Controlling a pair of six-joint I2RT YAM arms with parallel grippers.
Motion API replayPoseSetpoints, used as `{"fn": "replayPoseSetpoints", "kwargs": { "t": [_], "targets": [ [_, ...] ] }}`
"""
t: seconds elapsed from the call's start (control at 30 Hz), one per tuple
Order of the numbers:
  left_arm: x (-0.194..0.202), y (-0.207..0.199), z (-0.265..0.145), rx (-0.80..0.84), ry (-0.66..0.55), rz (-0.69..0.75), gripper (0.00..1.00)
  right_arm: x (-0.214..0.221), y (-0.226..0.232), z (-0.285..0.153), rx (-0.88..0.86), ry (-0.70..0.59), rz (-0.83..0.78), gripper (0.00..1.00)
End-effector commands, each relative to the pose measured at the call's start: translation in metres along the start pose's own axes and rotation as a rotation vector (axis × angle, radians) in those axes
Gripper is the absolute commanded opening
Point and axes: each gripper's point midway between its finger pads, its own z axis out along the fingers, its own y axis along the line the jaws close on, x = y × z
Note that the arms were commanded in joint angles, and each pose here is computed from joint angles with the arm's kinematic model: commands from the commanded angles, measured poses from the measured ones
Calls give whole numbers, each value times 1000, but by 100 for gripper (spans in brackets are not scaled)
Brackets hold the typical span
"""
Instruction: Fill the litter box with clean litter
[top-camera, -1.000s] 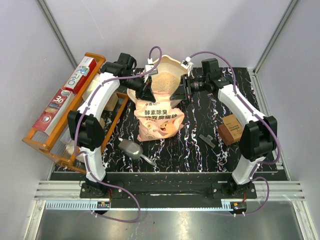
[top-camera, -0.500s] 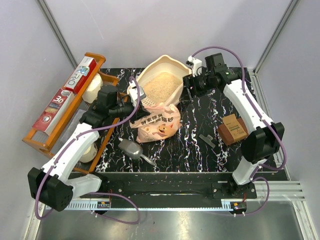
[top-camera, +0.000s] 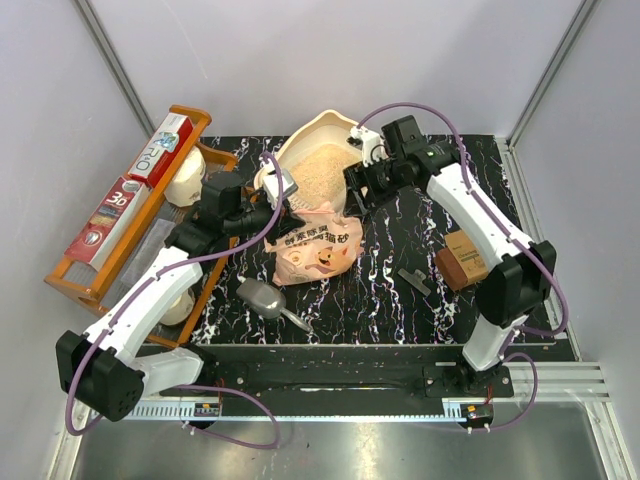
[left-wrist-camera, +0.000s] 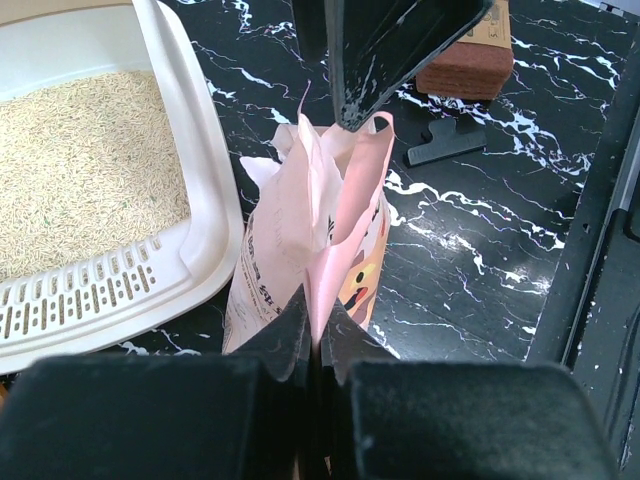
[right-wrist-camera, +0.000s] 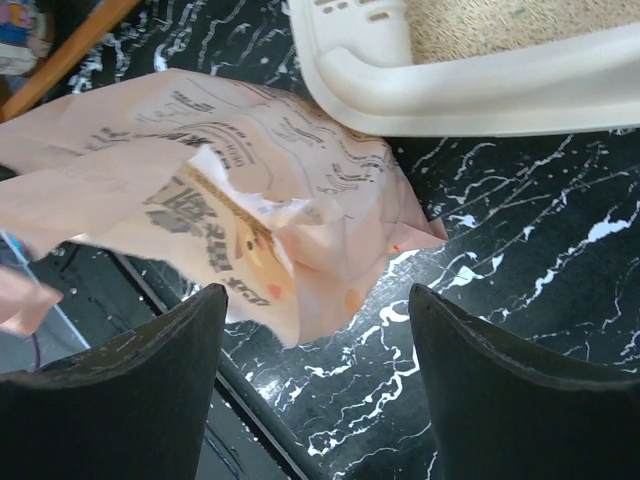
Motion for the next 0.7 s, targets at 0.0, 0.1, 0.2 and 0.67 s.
{"fn": "replayPoseSetpoints", "kwargs": {
  "t": [0.0, 0.1, 0.2, 0.67],
  "targets": [
    [-68, -1, -9, -13, -219, 135, 0, 2, -4, 11, 61, 31, -2, 80],
    [-70, -2, -12, -18, -226, 141, 0, 14, 2, 22, 56, 71, 3, 83],
    [-72, -4, -15, -20, -239, 148, 0, 24, 1, 31, 85, 101, 50, 88],
    [-52, -13, -19, -30, -250, 227, 0, 59, -92, -8, 573, 155, 193, 97]
  ]
}}
